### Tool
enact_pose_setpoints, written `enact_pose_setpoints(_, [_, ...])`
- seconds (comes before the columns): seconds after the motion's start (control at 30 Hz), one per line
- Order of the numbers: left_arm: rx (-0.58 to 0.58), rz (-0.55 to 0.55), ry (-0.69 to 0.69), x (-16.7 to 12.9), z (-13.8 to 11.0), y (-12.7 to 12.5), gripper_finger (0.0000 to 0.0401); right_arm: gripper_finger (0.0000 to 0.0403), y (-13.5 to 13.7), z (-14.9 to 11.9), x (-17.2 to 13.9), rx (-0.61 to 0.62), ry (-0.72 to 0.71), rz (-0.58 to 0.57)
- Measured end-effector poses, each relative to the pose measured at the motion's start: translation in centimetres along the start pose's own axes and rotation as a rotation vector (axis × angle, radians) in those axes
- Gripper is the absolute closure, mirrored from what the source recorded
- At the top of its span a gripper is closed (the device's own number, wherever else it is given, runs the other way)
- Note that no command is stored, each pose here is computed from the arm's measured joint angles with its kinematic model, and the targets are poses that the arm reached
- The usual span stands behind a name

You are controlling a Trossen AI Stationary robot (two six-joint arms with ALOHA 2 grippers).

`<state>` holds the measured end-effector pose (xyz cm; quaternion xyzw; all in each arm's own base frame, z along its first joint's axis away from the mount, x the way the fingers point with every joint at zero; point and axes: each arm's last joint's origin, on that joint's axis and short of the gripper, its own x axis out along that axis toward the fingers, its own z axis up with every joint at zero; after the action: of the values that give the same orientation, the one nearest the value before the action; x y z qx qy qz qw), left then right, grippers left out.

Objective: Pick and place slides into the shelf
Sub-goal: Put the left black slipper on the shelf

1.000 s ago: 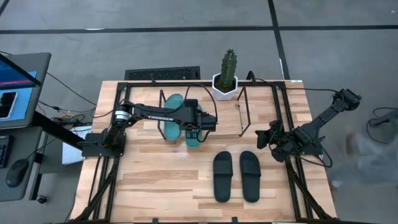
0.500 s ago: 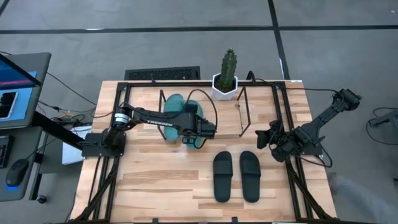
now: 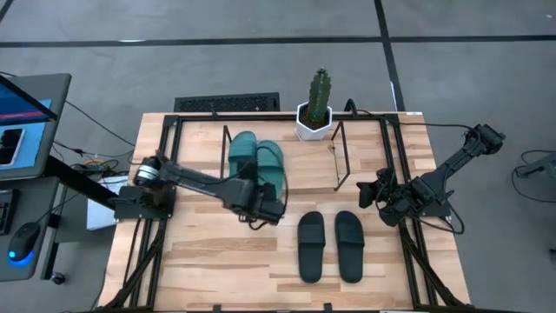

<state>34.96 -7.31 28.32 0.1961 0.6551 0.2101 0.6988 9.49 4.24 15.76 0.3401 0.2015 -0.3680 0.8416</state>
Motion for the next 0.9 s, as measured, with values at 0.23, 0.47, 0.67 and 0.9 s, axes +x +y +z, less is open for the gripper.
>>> enact_pose_setpoints(0.23, [-0.372, -0.174, -0.384, -8.8, -3.6, -1.3, 0.0277, 0.0395, 0.0, 0.0, 0.0, 0.000, 0.000, 0.000])
enact_pose_setpoints(0.47, [-0.501, -0.283, -0.836, -15.5, -5.2, -4.9, 0.0277, 0.0395, 0.0, 0.0, 0.0, 0.001, 0.000, 0.000])
enact_pose_setpoints(0.67, [-0.436, -0.323, -0.954, -17.6, -6.3, -8.0, 0.0277, 0.0395, 0.0, 0.0, 0.0, 0.001, 0.000, 0.001])
enact_pose_setpoints(0.9, [-0.440, -0.078, -1.031, -16.6, -8.5, -10.8, 0.0277, 0.0395, 0.1, 0.0, 0.0, 0.012, -0.003, 0.009])
